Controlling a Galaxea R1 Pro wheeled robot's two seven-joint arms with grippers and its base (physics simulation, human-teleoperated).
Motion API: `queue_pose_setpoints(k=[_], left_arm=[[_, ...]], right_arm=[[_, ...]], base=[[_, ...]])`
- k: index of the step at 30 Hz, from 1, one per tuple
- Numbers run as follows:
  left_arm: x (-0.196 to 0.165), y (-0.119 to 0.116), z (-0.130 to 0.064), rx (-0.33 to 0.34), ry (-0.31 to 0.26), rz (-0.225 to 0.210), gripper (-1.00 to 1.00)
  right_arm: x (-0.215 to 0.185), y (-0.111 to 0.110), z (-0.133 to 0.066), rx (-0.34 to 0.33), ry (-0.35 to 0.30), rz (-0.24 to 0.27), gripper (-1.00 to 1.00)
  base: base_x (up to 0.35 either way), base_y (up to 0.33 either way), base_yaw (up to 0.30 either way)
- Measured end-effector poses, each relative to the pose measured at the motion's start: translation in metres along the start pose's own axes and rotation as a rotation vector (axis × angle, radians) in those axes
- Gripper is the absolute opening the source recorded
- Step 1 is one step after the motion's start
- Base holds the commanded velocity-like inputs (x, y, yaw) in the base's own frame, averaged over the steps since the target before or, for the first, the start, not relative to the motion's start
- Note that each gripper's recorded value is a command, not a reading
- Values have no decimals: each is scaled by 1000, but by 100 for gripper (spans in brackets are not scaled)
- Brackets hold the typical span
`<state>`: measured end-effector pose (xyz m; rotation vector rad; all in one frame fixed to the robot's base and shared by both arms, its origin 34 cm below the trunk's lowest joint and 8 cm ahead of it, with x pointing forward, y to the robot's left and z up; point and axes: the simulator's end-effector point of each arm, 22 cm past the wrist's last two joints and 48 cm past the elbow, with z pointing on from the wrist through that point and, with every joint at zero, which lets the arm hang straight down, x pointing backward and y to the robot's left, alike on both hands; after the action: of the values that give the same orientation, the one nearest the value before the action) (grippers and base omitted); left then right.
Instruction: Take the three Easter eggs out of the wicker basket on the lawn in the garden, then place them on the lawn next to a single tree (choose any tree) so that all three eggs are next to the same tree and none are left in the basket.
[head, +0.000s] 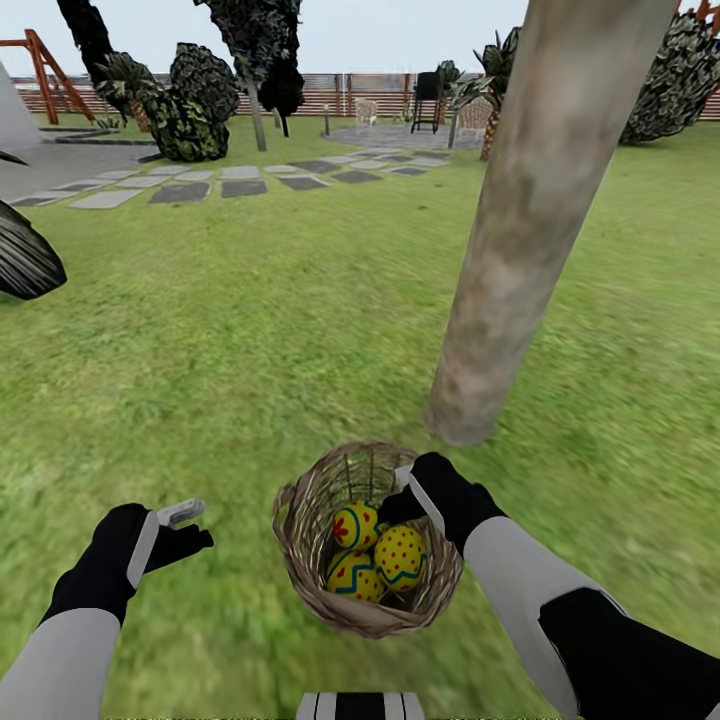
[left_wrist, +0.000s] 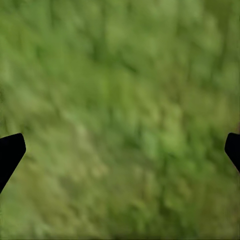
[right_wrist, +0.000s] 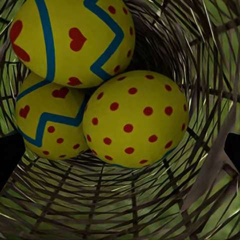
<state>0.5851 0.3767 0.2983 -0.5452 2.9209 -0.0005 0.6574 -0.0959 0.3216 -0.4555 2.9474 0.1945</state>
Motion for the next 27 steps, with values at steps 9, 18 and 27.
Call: queue_pose_setpoints(k=[9,18,27], left_arm=[[4,2,7,-5,14,0,100],[9,3,13,-10,28,0,100],[14,5,19,-16,42,2,100]], right_arm=[[9,-1,10,-2,25,5,100],[17,-1,20,-3,49,7,100],[21,-1,27,-7,61,8,100]], base=[[0,0,0],[0,0,0],[0,0,0]])
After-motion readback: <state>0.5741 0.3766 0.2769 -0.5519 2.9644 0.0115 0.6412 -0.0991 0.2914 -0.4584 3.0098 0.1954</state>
